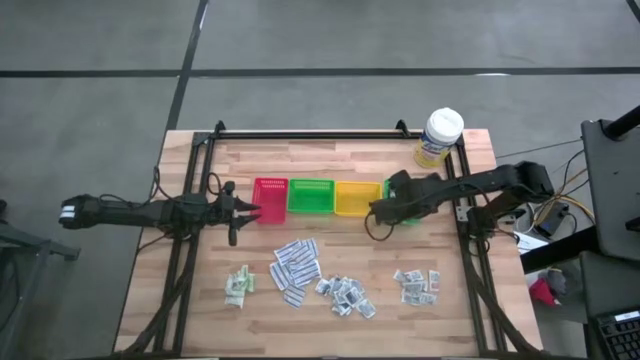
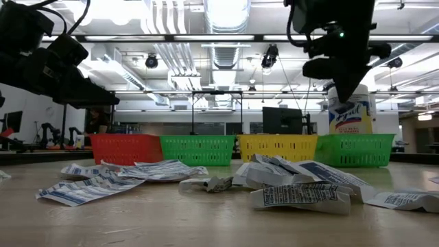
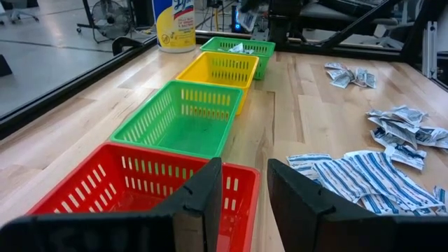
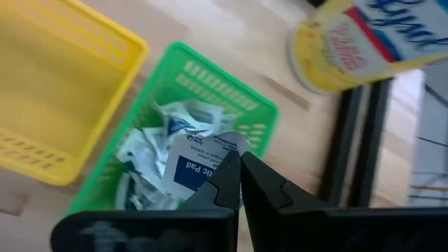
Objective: Pick & Place First Aid Supplies
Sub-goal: Put the blue alcohol pad into the right green bin
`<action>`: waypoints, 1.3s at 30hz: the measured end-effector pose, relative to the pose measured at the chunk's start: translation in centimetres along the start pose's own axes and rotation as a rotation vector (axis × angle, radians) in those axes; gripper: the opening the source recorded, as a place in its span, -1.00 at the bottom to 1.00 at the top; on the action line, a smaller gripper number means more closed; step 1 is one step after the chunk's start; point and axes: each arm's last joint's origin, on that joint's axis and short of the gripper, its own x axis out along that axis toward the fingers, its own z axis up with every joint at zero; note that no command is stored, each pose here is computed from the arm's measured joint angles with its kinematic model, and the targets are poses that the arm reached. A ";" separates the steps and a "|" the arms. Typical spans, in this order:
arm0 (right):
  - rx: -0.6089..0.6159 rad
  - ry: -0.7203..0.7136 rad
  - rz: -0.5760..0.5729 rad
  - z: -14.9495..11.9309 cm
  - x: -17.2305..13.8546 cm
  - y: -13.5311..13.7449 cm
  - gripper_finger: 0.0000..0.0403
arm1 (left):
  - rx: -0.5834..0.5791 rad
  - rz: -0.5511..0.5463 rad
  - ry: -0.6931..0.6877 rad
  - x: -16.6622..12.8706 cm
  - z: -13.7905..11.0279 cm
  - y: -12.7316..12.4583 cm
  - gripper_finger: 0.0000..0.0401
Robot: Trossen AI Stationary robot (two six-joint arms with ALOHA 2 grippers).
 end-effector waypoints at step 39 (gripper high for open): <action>0.050 0.059 0.267 -2.2 6.0 -2.6 -0.65 | 0.000 0.000 0.000 0.0 0.0 0.0 -0.44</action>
